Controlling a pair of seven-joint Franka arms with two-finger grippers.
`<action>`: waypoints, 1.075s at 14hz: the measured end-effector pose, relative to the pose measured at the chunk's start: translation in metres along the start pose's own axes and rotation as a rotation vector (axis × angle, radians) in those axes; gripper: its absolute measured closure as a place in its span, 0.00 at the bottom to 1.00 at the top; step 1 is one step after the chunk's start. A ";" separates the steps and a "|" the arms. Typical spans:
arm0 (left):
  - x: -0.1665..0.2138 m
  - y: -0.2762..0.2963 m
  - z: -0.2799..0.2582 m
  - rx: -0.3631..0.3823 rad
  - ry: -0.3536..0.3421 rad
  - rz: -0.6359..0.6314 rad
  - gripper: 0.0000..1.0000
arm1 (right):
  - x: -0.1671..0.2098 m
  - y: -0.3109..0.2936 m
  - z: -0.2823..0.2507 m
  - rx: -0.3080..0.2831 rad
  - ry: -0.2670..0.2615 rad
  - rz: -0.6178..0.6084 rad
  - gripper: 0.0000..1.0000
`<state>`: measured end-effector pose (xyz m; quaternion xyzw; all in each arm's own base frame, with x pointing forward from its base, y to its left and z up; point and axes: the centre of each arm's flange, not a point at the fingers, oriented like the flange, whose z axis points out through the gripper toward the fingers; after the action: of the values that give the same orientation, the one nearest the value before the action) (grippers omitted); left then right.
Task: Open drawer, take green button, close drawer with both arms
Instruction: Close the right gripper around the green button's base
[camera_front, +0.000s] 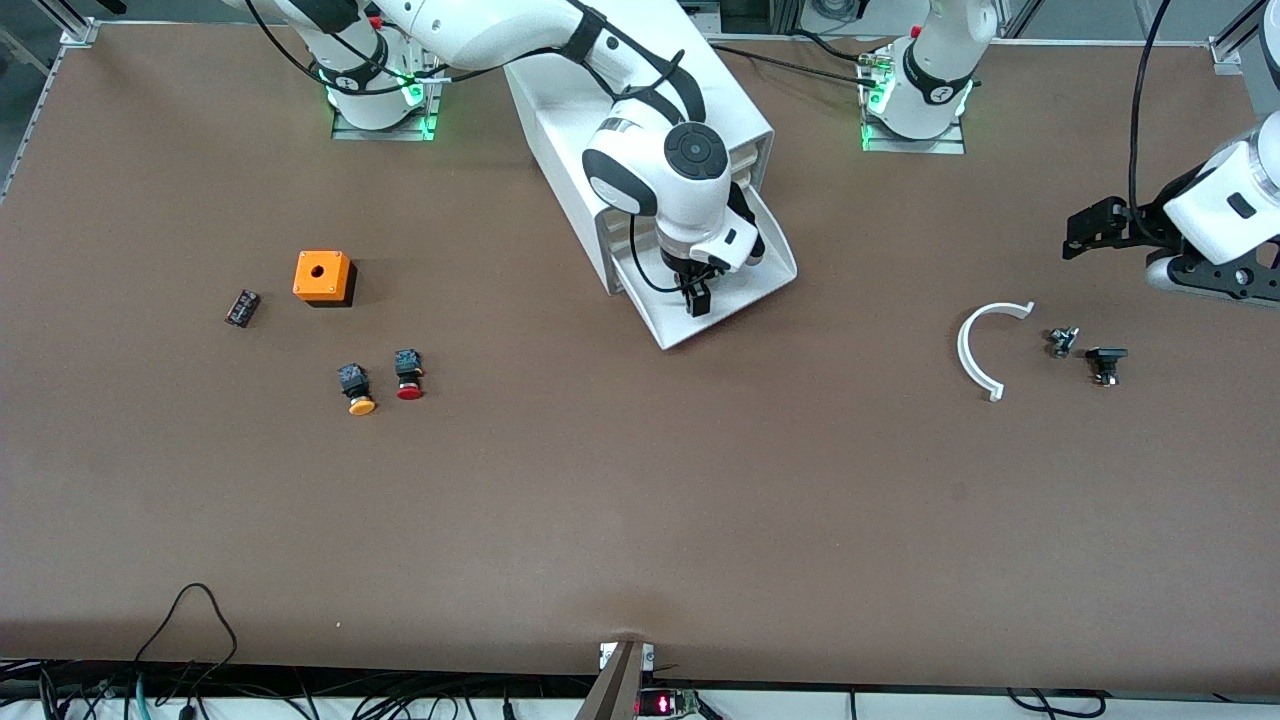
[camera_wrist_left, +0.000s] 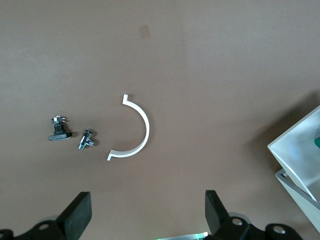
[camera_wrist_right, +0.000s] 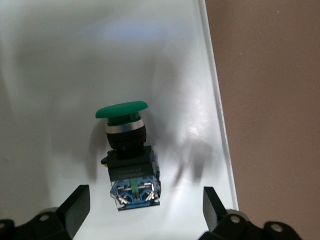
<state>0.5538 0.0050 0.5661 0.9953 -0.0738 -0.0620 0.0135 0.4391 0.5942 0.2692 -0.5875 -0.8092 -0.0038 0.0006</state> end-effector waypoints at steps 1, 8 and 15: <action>0.000 0.000 0.000 0.000 0.000 0.000 0.00 | 0.001 0.000 0.001 0.000 0.001 0.002 0.00; 0.000 0.000 0.000 0.000 0.000 0.000 0.00 | 0.005 -0.002 0.005 -0.023 -0.006 -0.018 0.08; 0.000 -0.001 0.000 0.000 0.000 -0.001 0.00 | 0.008 0.000 0.004 -0.050 -0.004 -0.031 0.26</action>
<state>0.5543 0.0057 0.5657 0.9953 -0.0733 -0.0619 0.0136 0.4365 0.6012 0.2648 -0.5748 -0.8178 -0.0226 -0.0157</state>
